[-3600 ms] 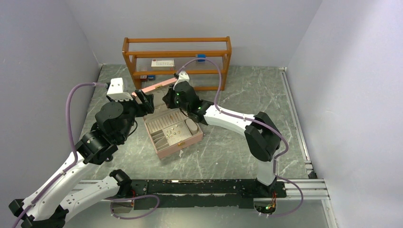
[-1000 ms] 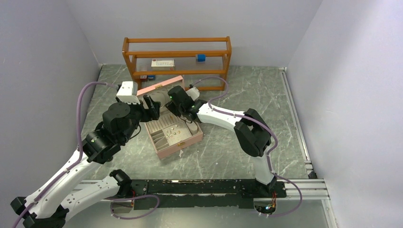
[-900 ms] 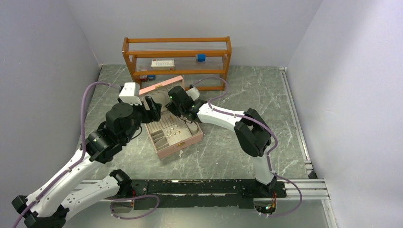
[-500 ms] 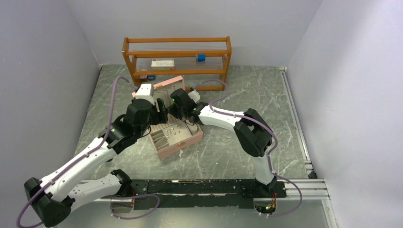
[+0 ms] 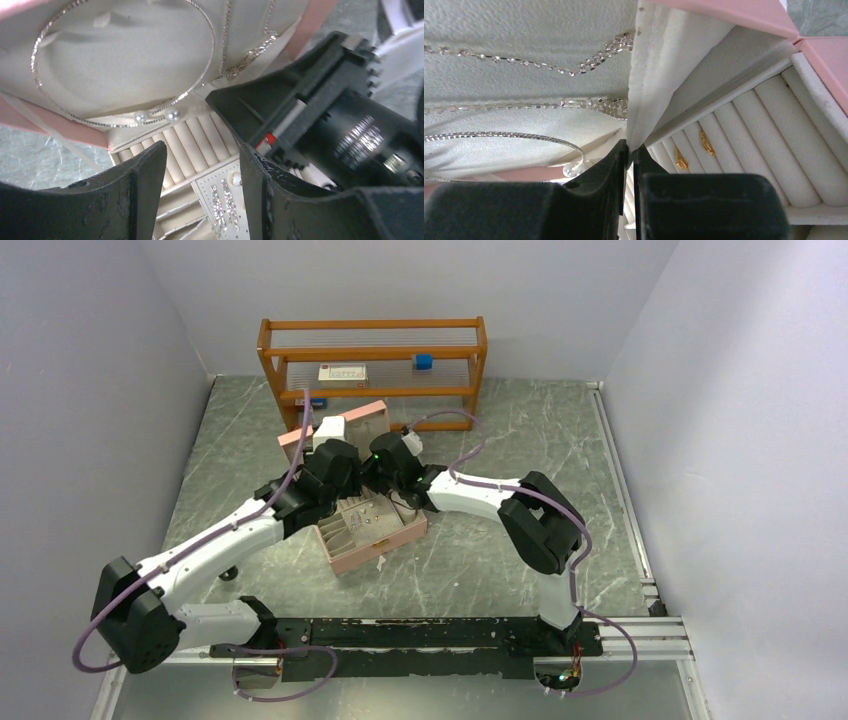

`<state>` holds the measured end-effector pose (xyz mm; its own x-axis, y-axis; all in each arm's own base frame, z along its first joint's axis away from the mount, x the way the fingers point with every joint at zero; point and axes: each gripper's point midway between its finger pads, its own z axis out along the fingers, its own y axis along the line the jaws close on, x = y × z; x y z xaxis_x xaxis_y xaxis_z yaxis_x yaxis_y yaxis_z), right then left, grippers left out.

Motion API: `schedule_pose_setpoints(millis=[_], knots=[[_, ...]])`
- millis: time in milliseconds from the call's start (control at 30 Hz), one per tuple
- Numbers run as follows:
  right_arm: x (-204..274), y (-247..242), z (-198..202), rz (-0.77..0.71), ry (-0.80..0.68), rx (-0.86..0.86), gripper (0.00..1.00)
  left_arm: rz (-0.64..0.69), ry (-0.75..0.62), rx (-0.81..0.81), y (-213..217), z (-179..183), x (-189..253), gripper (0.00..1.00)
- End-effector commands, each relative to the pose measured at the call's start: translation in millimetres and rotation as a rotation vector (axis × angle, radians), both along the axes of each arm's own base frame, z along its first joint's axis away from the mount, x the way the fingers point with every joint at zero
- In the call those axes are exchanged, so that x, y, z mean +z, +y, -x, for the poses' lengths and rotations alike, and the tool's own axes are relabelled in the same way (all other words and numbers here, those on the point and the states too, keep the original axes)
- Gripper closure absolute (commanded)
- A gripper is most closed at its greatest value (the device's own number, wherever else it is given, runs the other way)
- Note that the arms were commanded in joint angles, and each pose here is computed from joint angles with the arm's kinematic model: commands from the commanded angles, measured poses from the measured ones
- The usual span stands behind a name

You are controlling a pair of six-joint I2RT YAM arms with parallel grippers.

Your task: Organize the mixed jewelry

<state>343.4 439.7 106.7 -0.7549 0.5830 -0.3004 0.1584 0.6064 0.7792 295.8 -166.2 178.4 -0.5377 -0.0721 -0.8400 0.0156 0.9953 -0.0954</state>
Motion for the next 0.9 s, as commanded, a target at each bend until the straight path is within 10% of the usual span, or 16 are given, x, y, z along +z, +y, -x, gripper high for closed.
schedule_pose_setpoints(millis=[0, 867], knots=[[7.2, 2.8, 18.3, -0.013, -0.027, 0.098, 0.88, 0.016, -0.039, 0.117, 5.7, -22.2, 10.3, 0.41], [-22.1, 22.1, 19.4, 0.033, 0.015, 0.232, 0.9, 0.104, -0.073, 0.252, 23.0, -86.0, -3.8, 0.52]])
